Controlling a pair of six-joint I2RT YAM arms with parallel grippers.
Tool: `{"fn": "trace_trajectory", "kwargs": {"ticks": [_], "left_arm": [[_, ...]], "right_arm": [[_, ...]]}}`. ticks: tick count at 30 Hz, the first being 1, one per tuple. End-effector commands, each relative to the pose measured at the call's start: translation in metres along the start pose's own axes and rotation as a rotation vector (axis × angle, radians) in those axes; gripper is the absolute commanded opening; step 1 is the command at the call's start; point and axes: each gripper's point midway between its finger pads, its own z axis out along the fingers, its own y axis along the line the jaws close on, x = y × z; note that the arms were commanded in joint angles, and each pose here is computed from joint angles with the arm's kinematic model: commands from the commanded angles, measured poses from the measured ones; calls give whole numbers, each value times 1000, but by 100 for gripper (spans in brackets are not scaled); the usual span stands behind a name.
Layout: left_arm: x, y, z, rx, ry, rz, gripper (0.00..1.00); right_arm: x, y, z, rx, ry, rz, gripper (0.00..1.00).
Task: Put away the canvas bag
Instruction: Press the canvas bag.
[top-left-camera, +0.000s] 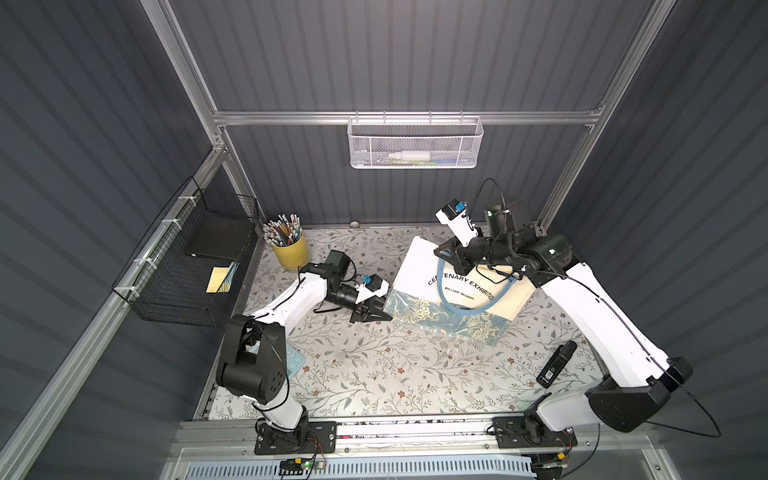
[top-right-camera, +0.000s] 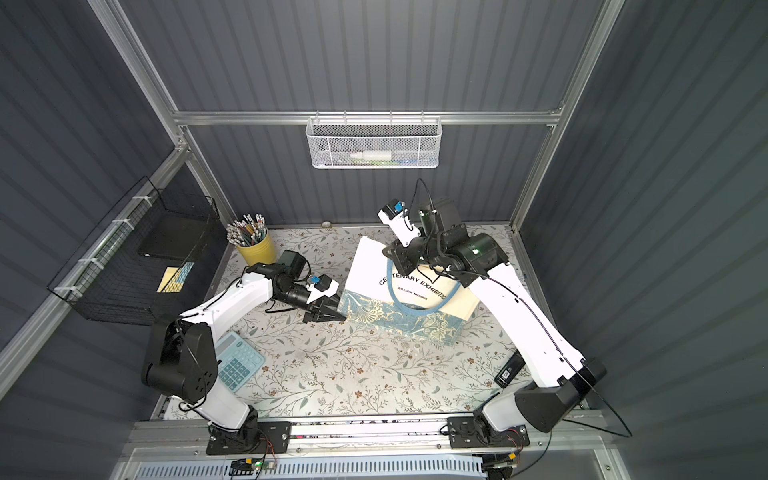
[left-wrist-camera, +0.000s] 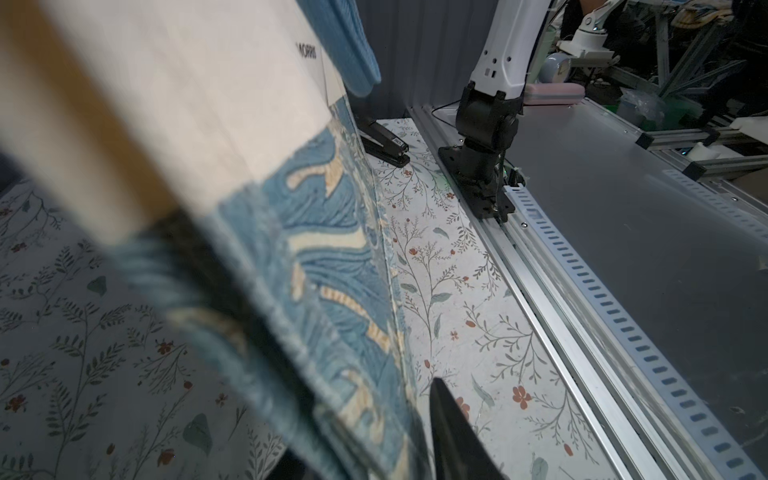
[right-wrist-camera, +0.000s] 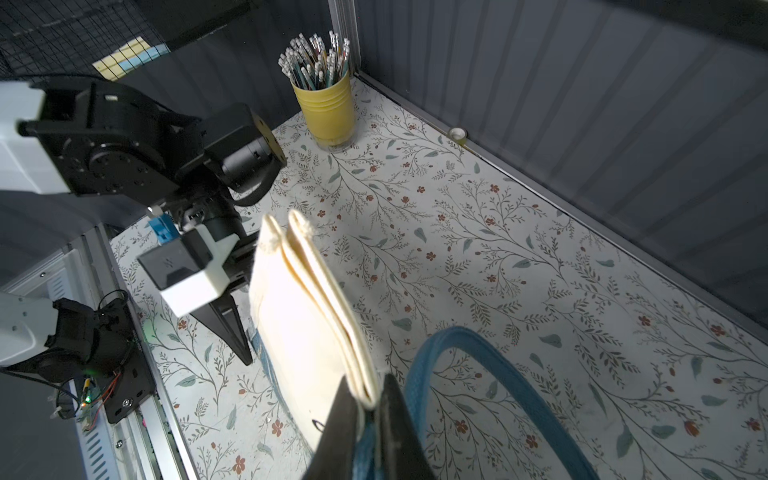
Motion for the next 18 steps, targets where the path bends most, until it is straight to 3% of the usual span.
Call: {"fn": "trace_trajectory", "kwargs": {"ticks": [1, 4, 10, 12, 13, 18], "left_arm": [[8, 19, 2, -125, 88, -45, 36], [3, 31, 2, -197, 78, -39, 38], [-8, 41, 7, -217, 53, -36, 30], [-13, 39, 7, -200, 38, -26, 6], [-16, 36, 8, -182, 24, -20, 0], [-24, 24, 9, -111, -12, 12, 0]], "right_arm": [[-65, 11, -35, -41, -247, -27, 0], [-63, 17, -34, -78, -243, -17, 0], [-50, 22, -29, -110, -204, -11, 0], [-44, 23, -27, -120, -188, -8, 0], [-42, 23, -26, -123, -183, -6, 0], [-34, 23, -25, -116, -173, -6, 0]]}}
